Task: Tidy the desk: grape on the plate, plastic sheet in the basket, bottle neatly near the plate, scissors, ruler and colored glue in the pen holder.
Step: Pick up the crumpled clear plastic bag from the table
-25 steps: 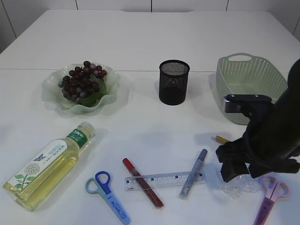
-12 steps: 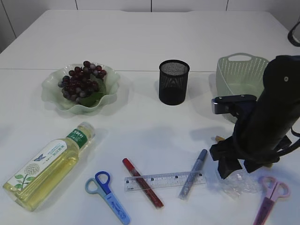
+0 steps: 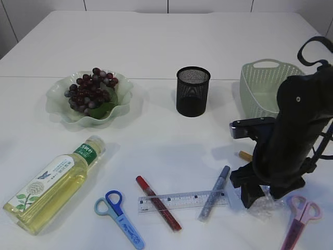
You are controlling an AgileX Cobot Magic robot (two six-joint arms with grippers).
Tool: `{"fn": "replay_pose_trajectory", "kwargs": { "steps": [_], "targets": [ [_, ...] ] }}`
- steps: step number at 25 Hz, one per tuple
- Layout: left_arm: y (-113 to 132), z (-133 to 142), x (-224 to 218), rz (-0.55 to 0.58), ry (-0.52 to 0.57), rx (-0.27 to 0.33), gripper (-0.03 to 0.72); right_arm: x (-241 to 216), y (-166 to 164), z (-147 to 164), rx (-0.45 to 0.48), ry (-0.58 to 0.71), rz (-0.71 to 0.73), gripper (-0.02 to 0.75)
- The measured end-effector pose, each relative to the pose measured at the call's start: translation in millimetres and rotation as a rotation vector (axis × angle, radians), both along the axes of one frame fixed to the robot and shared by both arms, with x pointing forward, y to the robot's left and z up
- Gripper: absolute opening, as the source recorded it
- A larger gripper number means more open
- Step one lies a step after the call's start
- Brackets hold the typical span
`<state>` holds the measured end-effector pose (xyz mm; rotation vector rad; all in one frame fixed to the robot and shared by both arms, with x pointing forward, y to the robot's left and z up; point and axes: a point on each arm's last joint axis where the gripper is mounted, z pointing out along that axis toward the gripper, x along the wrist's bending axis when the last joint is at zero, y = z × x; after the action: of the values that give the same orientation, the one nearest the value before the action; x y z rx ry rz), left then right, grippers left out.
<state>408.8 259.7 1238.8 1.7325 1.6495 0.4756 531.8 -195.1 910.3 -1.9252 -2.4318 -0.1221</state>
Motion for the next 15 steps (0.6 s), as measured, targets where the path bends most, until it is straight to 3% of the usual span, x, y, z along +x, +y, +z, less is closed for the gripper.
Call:
{"fn": "replay_pose_trajectory", "kwargs": {
  "steps": [10,15],
  "targets": [
    [0.0,0.0,0.0,0.0,0.0,0.0,0.511,0.9,0.1,-7.4,-0.009,0.021,-0.001,0.495],
    [0.2,0.6,-1.2,0.0,-0.004,-0.001,0.511,0.3,0.0,-7.4,-0.01,0.028,0.0,0.309]
  ]
}}
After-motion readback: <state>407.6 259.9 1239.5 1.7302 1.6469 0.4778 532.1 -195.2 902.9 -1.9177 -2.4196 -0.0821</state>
